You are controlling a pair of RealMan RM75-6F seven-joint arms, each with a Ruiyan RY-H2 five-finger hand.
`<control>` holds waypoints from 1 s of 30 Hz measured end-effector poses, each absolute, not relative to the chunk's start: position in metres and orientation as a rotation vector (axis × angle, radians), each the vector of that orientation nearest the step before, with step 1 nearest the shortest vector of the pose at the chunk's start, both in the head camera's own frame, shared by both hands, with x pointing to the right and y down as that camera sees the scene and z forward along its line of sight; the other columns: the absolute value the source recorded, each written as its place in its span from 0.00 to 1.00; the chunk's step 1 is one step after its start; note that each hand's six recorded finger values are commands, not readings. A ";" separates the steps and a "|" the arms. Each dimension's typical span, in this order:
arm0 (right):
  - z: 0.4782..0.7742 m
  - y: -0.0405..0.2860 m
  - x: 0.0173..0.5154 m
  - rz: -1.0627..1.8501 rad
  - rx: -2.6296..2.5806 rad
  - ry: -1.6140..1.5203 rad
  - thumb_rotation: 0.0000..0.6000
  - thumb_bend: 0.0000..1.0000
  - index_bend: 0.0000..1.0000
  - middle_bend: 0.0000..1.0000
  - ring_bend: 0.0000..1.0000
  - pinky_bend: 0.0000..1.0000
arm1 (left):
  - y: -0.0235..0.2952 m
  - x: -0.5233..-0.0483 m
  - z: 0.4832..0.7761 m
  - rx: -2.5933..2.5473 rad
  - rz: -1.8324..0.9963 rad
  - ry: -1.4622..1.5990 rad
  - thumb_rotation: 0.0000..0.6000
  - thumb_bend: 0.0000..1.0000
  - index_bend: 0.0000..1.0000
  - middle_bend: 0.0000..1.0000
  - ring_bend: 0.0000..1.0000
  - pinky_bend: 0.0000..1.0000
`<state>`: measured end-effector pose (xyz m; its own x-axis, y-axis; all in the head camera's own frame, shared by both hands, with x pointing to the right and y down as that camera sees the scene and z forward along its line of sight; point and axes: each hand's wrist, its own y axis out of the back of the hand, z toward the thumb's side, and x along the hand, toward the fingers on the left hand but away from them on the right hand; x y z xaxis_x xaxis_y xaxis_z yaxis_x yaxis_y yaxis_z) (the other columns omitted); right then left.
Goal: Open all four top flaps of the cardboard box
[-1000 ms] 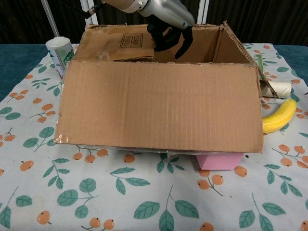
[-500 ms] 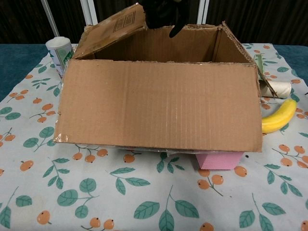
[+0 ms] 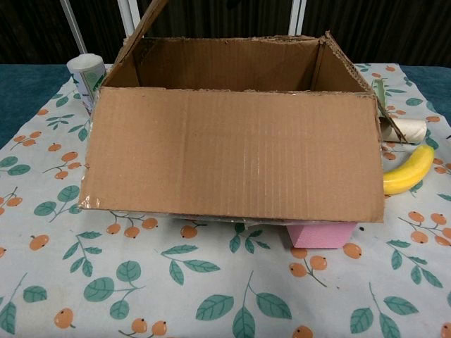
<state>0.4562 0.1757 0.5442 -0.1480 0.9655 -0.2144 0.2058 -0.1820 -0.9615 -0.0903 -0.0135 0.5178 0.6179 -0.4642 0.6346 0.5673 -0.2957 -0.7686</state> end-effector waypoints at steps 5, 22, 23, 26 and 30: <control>0.544 0.176 0.458 1.396 -1.418 -1.389 1.00 0.31 0.01 0.00 0.00 0.23 | -0.015 -0.105 0.502 -1.588 -1.040 -0.069 1.00 1.00 0.41 0.68 0.48 0.52; 0.546 0.177 0.454 1.393 -1.432 -1.381 1.00 0.31 0.01 0.00 0.00 0.23 | -0.003 -0.173 0.473 -1.579 -1.168 -0.067 1.00 1.00 0.40 0.68 0.48 0.52; 0.546 0.177 0.454 1.393 -1.433 -1.381 1.00 0.31 0.01 0.00 0.00 0.23 | -0.002 -0.175 0.471 -1.576 -1.172 -0.065 1.00 1.00 0.40 0.68 0.48 0.52; 0.547 0.178 0.453 1.395 -1.437 -1.380 1.00 0.31 0.01 0.00 0.00 0.23 | -0.001 -0.185 0.464 -1.564 -1.183 -0.054 1.00 1.00 0.40 0.68 0.48 0.52; 0.548 0.179 0.452 1.400 -1.445 -1.380 1.00 0.31 0.01 0.00 0.00 0.23 | 0.000 -0.200 0.452 -1.544 -1.203 -0.033 1.00 1.00 0.40 0.68 0.48 0.52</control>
